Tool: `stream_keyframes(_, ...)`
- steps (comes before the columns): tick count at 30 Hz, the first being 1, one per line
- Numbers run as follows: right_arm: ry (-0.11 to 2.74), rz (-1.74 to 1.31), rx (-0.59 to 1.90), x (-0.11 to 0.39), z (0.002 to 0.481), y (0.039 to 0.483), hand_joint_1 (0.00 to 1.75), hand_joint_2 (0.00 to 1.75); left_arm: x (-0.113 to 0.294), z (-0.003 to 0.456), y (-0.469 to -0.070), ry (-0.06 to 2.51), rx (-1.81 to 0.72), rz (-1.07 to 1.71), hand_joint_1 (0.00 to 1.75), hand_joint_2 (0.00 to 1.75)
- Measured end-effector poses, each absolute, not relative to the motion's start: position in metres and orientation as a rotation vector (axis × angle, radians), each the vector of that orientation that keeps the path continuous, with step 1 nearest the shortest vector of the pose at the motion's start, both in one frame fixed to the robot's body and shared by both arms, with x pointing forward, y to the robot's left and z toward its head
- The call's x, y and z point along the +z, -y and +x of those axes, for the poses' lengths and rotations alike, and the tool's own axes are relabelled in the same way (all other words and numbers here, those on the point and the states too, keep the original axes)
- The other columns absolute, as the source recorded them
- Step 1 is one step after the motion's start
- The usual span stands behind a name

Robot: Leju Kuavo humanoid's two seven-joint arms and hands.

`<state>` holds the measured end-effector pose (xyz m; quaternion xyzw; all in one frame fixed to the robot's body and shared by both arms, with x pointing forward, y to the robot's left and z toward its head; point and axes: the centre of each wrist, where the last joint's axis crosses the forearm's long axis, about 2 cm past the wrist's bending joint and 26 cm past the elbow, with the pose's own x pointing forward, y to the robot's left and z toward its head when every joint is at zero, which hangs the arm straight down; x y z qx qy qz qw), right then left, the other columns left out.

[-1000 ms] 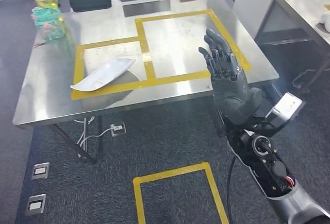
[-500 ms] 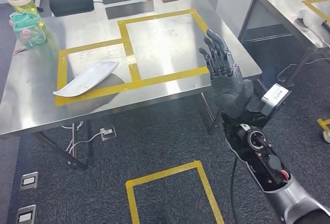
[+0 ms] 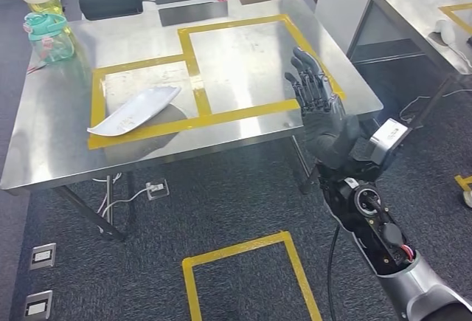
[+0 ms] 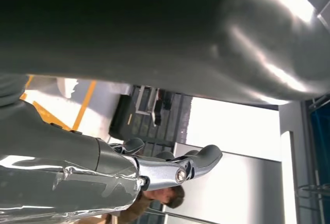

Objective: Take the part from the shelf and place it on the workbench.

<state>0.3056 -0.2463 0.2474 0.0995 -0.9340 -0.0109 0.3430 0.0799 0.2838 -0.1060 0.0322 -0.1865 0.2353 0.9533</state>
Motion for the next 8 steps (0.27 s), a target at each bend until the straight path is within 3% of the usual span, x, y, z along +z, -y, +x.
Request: stream_keyframes(8, 2.348, 0.193, -0.058, 0.23, 0.308, 0.261, 0.0, 0.0, -0.106, 0.079, -0.282, 0.377, 0.48, 0.061, 0.0, 0.0)
